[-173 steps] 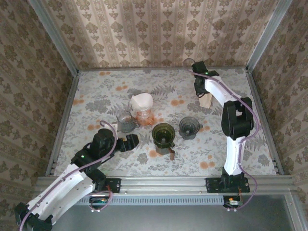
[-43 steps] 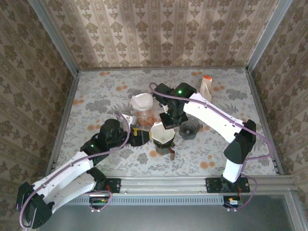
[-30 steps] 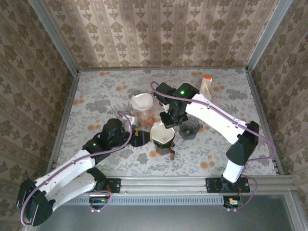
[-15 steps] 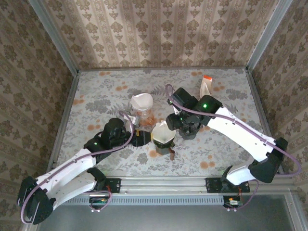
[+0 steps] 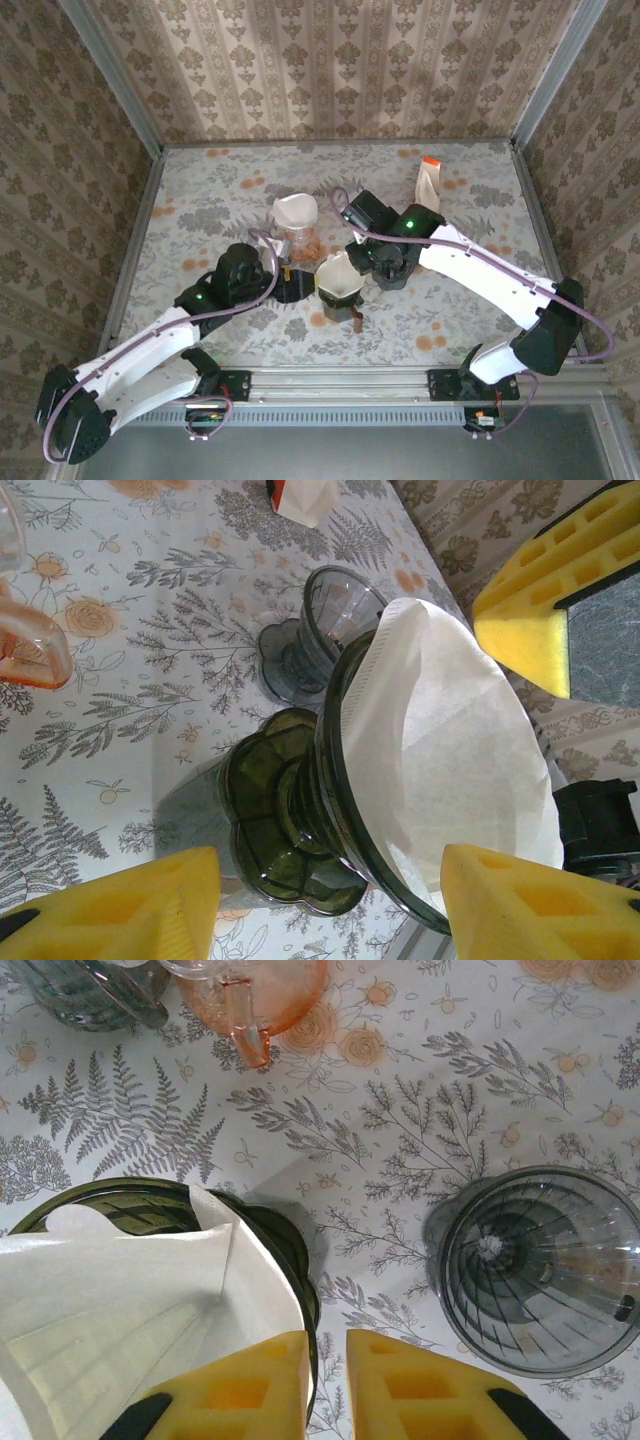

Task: Place the coffee filter in the dripper

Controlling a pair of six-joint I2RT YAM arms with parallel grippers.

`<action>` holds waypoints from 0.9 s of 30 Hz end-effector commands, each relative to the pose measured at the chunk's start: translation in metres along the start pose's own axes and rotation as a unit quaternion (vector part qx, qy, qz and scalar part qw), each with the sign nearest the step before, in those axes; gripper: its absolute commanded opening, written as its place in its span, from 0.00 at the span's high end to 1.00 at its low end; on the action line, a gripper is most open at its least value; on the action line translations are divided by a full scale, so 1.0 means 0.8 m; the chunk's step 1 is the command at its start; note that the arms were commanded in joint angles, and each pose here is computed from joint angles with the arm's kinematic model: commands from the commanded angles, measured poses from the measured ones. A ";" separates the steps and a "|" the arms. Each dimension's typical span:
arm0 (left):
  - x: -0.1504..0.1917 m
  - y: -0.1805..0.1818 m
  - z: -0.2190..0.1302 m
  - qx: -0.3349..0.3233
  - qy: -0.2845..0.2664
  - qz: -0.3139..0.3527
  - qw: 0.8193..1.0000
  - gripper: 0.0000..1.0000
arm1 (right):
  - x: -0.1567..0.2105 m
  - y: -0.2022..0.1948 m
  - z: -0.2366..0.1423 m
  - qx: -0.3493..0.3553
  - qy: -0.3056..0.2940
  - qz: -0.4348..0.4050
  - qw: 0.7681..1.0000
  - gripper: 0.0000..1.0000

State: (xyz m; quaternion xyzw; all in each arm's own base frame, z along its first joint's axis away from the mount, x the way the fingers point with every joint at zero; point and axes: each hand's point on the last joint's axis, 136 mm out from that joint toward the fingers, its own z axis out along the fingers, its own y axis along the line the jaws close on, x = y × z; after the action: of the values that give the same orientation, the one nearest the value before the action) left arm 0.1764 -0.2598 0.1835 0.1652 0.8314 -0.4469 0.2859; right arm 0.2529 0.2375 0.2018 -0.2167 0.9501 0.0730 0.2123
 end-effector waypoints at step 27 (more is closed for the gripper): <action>-0.004 -0.008 -0.002 0.002 -0.002 0.012 1.000 0.40 | 0.005 0.050 -0.011 -0.027 -0.038 -0.070 0.996 0.51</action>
State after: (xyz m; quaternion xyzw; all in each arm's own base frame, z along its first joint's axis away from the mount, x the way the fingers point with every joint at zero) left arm 0.1759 -0.2607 0.1797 0.1657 0.8348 -0.4434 0.2811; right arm 0.2384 0.2559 0.2162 -0.2593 0.9276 0.0744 0.2583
